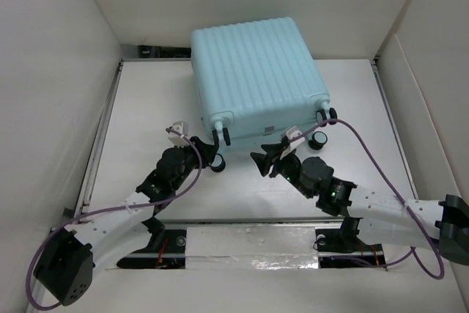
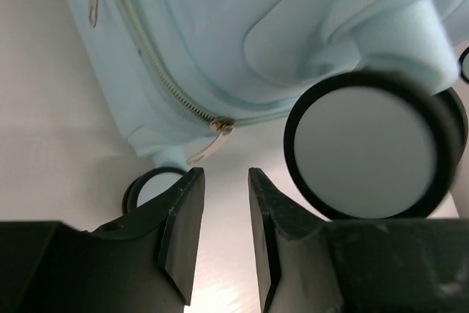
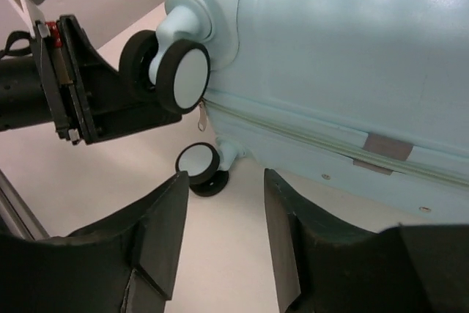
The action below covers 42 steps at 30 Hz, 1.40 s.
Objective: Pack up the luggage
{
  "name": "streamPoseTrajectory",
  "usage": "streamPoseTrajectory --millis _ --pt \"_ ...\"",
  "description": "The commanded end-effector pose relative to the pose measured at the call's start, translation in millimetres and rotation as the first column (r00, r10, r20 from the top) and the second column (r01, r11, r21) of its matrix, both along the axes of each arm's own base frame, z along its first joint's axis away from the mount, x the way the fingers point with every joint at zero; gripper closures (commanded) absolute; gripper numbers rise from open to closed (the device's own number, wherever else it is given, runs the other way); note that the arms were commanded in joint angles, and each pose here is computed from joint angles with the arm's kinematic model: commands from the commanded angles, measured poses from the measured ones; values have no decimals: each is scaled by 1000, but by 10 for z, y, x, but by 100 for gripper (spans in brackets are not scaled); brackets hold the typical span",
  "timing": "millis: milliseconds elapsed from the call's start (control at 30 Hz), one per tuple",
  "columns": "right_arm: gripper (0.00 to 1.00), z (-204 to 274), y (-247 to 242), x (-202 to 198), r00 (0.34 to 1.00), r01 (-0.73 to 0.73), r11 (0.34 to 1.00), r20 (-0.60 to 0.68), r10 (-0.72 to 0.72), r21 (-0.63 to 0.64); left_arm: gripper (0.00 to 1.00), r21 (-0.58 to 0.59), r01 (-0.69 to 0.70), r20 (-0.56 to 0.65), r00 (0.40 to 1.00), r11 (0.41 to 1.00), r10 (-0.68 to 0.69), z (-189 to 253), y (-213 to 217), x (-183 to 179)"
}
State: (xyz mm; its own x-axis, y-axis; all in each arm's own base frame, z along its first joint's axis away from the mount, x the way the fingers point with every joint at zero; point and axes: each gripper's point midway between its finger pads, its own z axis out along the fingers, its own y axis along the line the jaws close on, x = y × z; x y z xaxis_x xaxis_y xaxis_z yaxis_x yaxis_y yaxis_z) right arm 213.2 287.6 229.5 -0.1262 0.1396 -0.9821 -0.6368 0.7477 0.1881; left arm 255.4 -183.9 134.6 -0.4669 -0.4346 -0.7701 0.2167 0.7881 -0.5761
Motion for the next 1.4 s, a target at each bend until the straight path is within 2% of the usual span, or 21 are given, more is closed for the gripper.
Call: streamPoseTrajectory --millis 0,267,600,833,967,1000,1133,1267,1367 --pt "48 135 35 55 999 -30 999 23 30 -25 72 -46 13 139 990 999 -7 331 -103 149" --pt "34 241 209 121 994 -102 995 28 101 8 71 -29 2 136 991 1000 2 206 -179 296" --pt "28 224 404 217 990 -138 990 25 138 9 66 -21 -1 137 991 1000 4 119 -207 352" --pt "9 332 616 336 989 -147 989 12 147 -6 67 -4 -4 125 992 1000 4 9 -229 396" --pt "4 447 742 420 991 -131 991 15 131 2 71 -8 -2 128 992 1000 3 2 -247 415" --pt "3 356 797 435 992 -126 992 -4 126 -19 76 -12 -1 129 992 1000 3 2 -253 417" --pt "1 319 933 529 994 -101 994 -42 99 -46 78 -11 -2 123 992 1000 3 -40 -251 413" --pt "0 165 1030 612 995 -47 995 -88 39 -87 87 -13 1 125 992 1000 0 -42 -256 410" --pt "1 65 1008 715 994 18 995 -107 -28 -99 87 -11 3 125 992 1000 -2 -49 -252 402"
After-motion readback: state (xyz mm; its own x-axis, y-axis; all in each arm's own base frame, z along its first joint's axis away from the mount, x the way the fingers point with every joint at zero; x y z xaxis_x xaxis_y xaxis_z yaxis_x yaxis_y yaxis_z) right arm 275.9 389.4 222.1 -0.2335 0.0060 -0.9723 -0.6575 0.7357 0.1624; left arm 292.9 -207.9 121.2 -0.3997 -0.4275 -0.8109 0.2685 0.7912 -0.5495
